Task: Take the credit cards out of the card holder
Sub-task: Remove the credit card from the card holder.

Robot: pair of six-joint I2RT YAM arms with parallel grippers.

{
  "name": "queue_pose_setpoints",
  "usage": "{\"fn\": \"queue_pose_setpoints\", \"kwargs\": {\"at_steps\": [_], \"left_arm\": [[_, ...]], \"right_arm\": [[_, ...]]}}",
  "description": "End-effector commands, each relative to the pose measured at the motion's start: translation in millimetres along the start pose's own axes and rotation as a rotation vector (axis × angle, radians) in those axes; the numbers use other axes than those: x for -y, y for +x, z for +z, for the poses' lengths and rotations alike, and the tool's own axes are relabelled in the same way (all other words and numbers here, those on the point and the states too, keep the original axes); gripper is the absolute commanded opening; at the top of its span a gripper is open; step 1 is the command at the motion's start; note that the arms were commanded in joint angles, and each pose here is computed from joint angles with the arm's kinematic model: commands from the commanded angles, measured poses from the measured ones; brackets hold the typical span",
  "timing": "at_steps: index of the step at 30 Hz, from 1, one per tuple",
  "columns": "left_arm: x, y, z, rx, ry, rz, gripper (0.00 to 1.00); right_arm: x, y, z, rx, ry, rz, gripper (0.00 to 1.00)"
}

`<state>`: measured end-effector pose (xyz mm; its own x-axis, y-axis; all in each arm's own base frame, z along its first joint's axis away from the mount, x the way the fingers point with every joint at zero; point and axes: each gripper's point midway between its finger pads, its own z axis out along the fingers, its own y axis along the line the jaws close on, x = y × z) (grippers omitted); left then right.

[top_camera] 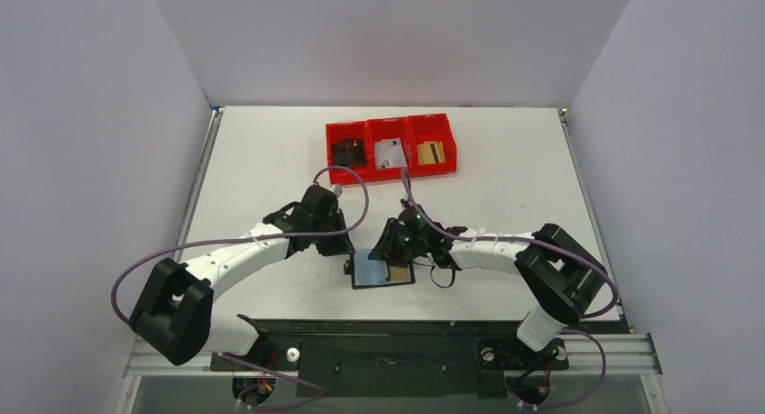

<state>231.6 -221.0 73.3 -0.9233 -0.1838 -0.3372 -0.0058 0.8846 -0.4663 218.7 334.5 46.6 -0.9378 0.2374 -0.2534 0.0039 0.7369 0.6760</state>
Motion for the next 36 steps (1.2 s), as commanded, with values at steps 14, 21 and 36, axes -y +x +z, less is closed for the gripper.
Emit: {"fn": "queue_pose_setpoints", "kwargs": {"at_steps": [14,21,36], "left_arm": [[5.5,-12.6,-28.6,0.047,0.034,0.023,0.05],[10.3,-11.2,-31.3,0.037,0.059,0.026,0.05],[40.7,-22.2,-46.8,0.037,0.168,0.022,0.11]], "right_arm": [[-52.5,5.3,24.2,-0.011,-0.078,-0.064,0.46],[-33.8,12.8,39.4,-0.031,-0.036,-0.054,0.47],[-40.1,-24.2,-13.1,0.111,0.024,-0.094,0.47]]}}
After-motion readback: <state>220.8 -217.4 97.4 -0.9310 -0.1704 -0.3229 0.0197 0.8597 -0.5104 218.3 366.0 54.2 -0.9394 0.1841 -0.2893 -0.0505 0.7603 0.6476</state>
